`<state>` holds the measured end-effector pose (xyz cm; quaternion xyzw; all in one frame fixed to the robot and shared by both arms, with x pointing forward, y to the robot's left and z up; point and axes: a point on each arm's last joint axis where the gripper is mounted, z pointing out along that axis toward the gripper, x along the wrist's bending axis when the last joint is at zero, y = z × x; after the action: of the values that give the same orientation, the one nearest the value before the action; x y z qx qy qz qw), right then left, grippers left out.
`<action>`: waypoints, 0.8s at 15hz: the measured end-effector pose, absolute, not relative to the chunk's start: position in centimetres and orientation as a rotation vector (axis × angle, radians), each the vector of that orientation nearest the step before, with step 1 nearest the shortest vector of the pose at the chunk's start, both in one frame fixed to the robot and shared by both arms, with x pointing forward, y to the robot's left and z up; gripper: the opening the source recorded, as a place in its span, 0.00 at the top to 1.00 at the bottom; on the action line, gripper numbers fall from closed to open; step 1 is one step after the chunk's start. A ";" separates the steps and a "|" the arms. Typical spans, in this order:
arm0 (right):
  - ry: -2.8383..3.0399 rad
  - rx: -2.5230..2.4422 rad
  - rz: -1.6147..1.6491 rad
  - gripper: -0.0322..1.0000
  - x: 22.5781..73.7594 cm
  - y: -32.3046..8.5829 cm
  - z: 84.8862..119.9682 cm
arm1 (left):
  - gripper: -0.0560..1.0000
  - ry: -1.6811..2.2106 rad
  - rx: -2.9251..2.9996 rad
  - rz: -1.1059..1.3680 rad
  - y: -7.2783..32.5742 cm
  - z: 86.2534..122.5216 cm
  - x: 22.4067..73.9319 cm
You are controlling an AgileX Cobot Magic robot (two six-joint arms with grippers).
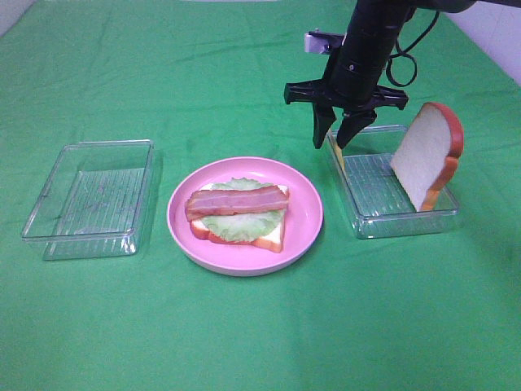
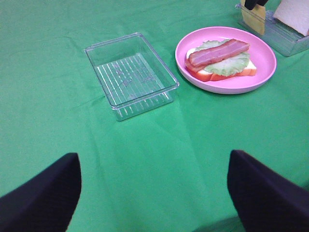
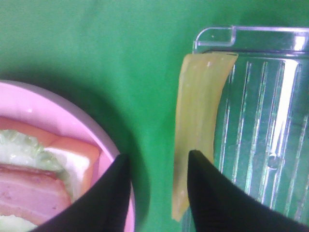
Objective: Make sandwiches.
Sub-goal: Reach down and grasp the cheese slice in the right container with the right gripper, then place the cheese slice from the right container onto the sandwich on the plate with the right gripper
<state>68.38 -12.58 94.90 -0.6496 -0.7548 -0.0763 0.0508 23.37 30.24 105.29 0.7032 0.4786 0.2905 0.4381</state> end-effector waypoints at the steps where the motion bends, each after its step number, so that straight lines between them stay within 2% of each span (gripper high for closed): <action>1: -2.298 -1.977 -0.232 0.71 68.4 -12.6 94.9 | 0.21 1.190 1.748 0.722 30.2 105.3 23.4; 4: -2.308 -1.980 -0.225 0.94 68.4 -12.7 94.9 | 0.21 1.190 1.748 0.722 30.2 105.3 23.4; 5: -2.318 -1.983 -0.213 0.97 68.4 -12.8 94.9 | 0.21 1.190 1.748 0.722 30.2 105.3 23.4; 9: -2.345 -1.989 -0.190 0.97 68.4 -13.0 95.0 | 0.21 1.190 1.748 0.722 30.2 105.3 23.4; 12: -2.383 -1.976 -0.265 0.97 68.0 -13.2 97.8 | 0.21 1.190 1.748 0.722 30.2 105.3 23.4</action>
<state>67.99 -13.17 97.81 -0.6359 -0.7668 -0.0853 0.0173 23.37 30.24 105.29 0.7032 0.4786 0.2905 0.4381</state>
